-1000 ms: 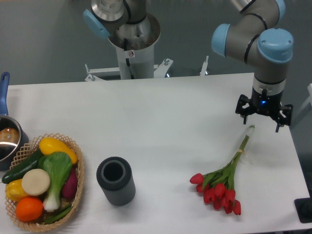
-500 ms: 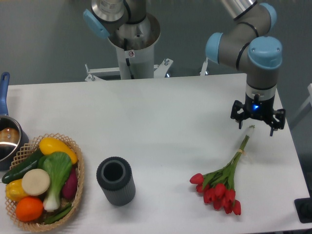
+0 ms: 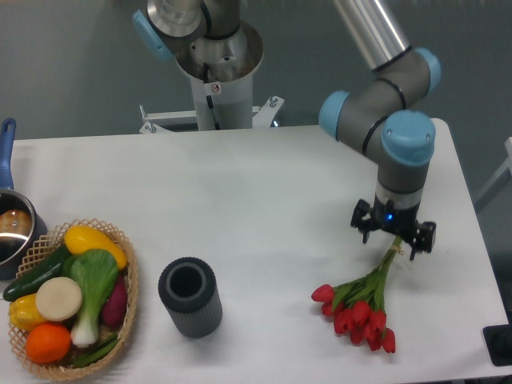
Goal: Pick up the flowers from the table
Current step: 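Lower the open gripper down onto the red tulip stems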
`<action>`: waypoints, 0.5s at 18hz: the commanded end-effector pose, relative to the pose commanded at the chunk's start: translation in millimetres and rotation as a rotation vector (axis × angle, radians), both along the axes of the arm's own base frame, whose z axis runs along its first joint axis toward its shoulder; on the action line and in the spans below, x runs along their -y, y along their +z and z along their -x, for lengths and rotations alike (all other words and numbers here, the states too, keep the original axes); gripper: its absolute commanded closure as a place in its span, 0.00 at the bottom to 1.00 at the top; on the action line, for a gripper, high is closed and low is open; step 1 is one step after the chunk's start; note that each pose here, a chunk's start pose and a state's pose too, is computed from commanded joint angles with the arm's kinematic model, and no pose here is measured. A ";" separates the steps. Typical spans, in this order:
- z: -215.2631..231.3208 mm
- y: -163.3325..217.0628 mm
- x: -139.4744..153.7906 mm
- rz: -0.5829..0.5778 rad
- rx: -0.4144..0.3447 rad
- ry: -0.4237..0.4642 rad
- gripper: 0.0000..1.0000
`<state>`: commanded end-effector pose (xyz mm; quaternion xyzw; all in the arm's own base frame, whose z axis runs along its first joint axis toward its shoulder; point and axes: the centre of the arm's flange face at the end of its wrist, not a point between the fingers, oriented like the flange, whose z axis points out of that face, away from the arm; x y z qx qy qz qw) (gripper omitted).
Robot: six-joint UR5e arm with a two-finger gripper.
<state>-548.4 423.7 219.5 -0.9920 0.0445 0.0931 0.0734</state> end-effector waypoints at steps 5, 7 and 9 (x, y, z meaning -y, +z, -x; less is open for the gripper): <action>1.9 -11.4 -7.8 0.006 0.009 -0.007 0.00; -0.5 -21.7 -13.3 0.014 0.020 -0.014 0.00; 1.0 -30.7 -15.1 0.017 0.022 -0.017 0.29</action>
